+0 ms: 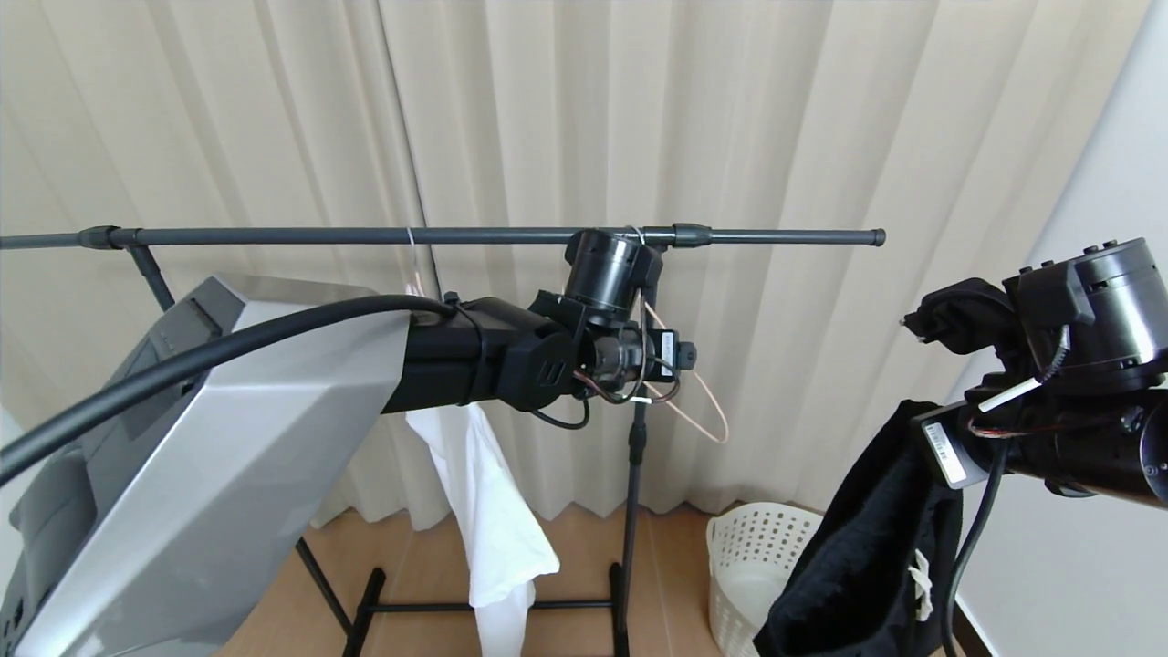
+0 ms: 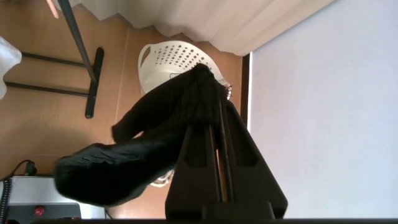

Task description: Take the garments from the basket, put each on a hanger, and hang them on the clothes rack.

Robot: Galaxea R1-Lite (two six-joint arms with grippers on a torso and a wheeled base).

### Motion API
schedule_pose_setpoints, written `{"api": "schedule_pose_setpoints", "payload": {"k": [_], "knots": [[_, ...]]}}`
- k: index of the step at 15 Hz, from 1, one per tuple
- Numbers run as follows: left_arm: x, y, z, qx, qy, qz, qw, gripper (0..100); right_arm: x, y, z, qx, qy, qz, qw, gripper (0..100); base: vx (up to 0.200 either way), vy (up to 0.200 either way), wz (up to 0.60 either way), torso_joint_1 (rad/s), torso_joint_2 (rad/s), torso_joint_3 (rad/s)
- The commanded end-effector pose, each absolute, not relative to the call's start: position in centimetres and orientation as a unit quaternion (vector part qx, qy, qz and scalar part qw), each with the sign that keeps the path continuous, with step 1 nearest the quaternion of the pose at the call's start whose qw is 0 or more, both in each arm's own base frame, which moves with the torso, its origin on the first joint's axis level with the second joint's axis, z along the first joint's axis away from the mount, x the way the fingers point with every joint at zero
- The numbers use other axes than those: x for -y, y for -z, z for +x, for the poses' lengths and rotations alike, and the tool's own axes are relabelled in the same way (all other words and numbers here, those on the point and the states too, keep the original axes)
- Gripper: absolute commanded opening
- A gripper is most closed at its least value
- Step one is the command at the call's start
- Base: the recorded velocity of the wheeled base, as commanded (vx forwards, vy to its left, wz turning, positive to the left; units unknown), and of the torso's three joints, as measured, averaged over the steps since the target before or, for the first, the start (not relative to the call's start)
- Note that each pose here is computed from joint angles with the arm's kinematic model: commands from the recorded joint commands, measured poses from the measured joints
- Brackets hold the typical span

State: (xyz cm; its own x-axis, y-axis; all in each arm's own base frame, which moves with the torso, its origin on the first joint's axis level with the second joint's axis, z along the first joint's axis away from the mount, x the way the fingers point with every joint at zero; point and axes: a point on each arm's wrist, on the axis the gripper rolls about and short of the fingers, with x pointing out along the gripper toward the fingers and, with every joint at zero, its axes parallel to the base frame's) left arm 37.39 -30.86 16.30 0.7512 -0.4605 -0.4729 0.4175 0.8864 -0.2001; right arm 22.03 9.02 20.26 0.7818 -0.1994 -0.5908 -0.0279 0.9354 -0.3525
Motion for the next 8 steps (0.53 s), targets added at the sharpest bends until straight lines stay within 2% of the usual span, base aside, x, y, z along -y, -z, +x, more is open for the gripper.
{"api": "schedule_pose_setpoints", "payload": {"k": [1,3,8], "knots": [[30.99,-15.78,37.64,-0.266,0.232,-0.040,0.935,100,-9.04,-20.23,22.06,-0.328,0.046,-0.174,0.928,0,0.000,-0.200,0.00,-0.002,0.00,0.007],[30.96,-15.90,37.60,-0.265,0.232,-0.041,0.935,100,-9.01,-20.23,22.07,-0.328,0.047,-0.174,0.927,0,0.000,-0.200,0.00,-0.002,0.00,0.002],[30.97,-15.67,37.74,-0.266,0.228,-0.045,0.936,100,-9.01,-20.26,21.99,-0.327,0.046,-0.173,0.928,0,0.000,0.000,0.00,0.000,0.00,0.000]]}}
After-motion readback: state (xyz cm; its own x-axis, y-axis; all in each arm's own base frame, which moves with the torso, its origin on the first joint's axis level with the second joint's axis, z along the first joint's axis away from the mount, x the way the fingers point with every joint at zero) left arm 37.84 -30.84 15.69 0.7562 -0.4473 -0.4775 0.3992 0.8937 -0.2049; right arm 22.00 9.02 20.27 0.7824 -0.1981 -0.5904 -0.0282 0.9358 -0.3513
